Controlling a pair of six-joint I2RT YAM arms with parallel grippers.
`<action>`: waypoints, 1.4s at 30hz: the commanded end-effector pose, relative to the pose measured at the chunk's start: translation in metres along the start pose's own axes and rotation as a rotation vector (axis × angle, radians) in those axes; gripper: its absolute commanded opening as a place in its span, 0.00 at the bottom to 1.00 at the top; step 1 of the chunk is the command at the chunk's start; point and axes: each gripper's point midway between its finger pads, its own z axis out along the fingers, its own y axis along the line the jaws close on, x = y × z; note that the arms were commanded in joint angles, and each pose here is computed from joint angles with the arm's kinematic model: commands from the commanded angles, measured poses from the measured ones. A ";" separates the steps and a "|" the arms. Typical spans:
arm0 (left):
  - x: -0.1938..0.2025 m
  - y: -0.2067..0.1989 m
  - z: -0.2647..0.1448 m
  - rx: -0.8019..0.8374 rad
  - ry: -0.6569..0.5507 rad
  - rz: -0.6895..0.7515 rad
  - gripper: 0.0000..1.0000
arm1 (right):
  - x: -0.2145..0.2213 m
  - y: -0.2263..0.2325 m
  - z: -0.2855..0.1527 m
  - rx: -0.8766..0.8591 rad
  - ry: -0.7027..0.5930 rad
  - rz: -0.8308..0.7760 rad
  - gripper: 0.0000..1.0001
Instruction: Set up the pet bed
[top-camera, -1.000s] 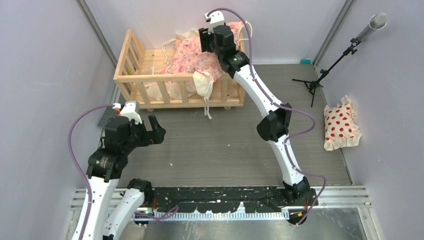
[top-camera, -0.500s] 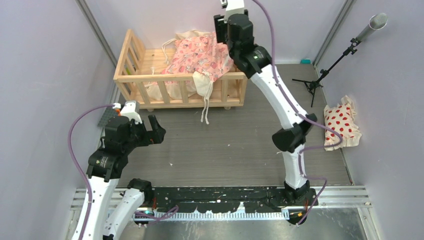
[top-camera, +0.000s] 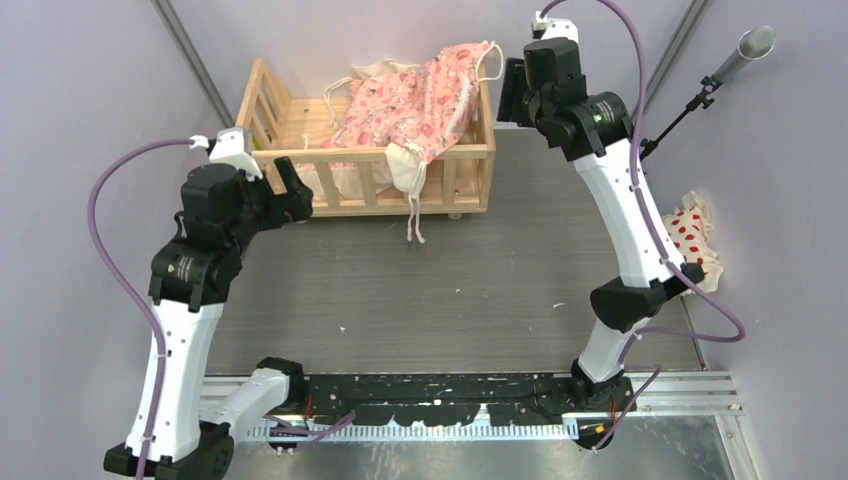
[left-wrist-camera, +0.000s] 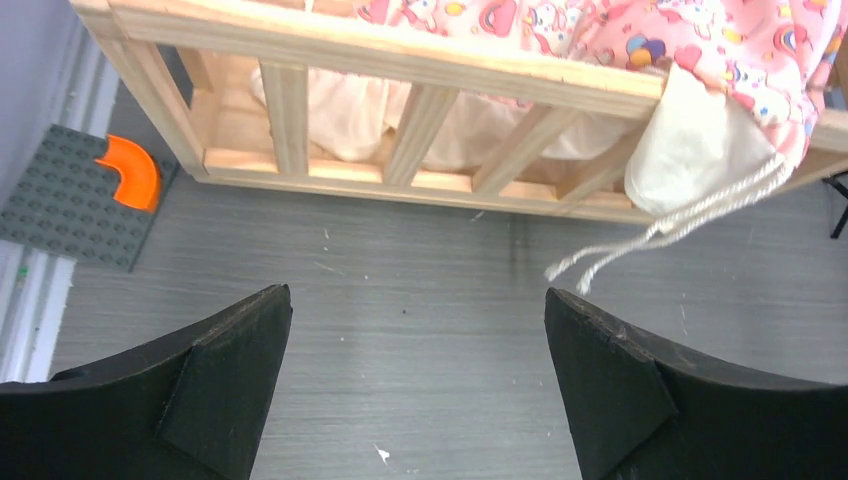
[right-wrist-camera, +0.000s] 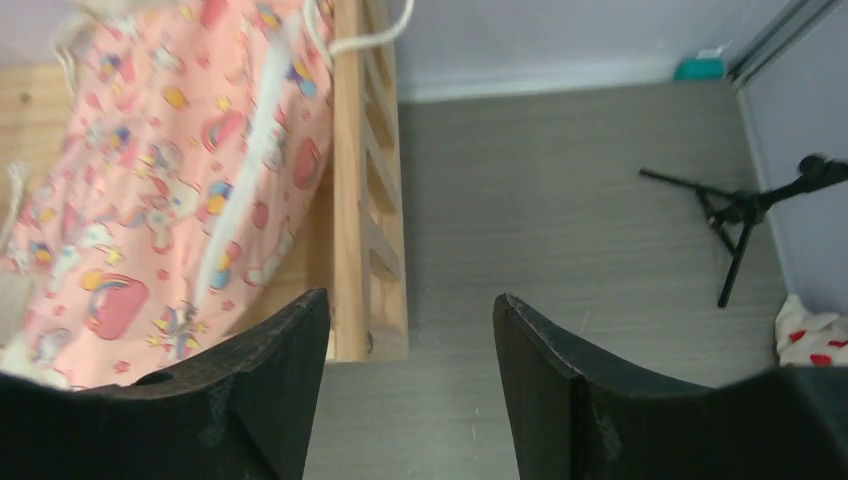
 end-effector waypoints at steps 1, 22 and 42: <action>-0.021 0.009 0.003 -0.075 -0.021 0.043 1.00 | 0.060 0.019 0.016 -0.145 0.261 -0.013 0.65; -0.075 0.035 0.026 -0.236 -0.051 0.053 1.00 | 0.086 0.019 0.108 -0.071 0.304 0.054 0.48; -0.086 0.056 0.049 -0.307 -0.026 0.127 1.00 | 0.086 -0.056 -0.025 -0.030 0.254 -0.041 0.00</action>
